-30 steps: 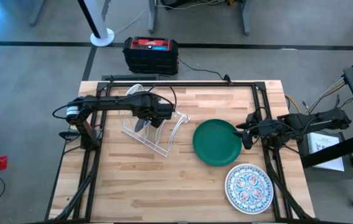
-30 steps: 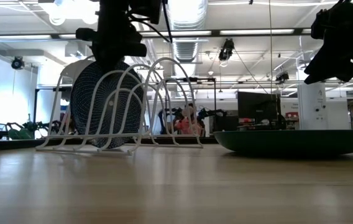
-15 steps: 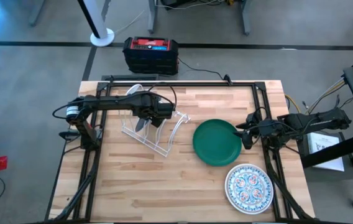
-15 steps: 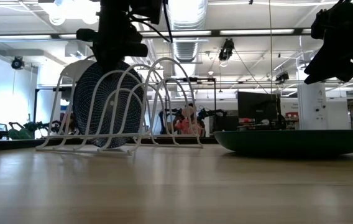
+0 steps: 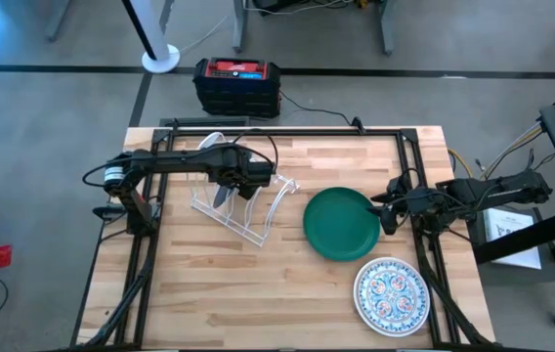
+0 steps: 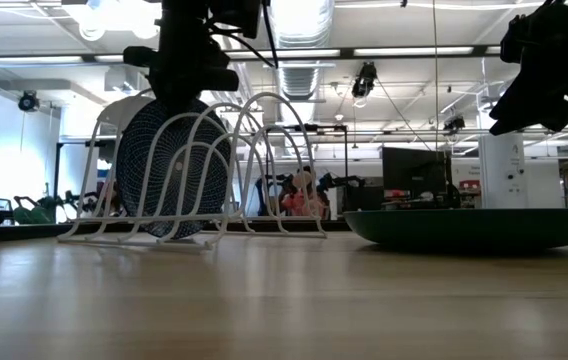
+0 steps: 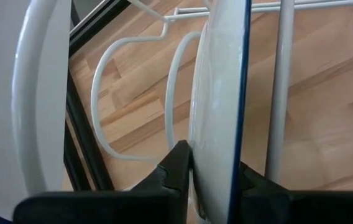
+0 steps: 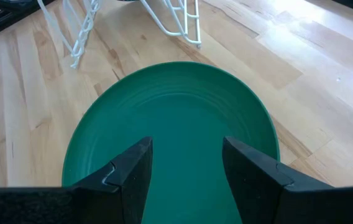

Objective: Sort dishes
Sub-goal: Put the blue patterned plate in the dish rack

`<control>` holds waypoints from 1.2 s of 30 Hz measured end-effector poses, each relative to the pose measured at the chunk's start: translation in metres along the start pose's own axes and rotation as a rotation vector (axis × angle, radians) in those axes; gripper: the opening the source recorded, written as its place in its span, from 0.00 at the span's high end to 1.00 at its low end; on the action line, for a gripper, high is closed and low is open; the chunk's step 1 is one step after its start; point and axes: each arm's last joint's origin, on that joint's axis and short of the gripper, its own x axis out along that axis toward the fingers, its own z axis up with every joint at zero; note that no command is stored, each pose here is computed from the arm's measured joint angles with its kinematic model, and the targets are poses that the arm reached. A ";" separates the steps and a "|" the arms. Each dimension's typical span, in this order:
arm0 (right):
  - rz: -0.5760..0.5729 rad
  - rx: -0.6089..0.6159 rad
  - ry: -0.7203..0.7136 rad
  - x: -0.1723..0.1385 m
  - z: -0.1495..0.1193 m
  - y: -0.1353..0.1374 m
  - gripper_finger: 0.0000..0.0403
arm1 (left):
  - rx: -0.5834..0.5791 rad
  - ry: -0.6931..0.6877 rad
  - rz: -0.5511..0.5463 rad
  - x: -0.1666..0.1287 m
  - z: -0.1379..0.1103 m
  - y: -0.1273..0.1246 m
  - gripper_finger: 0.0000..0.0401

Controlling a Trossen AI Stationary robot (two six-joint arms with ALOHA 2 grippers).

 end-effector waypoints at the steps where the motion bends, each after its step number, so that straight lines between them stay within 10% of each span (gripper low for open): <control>1: 0.000 0.000 0.000 0.000 0.000 0.000 0.54 | -0.001 0.000 0.000 0.000 0.000 0.000 0.92; 36: -0.001 0.000 0.000 0.000 0.000 0.000 0.54 | -0.026 0.003 -0.049 -0.015 0.006 0.004 0.70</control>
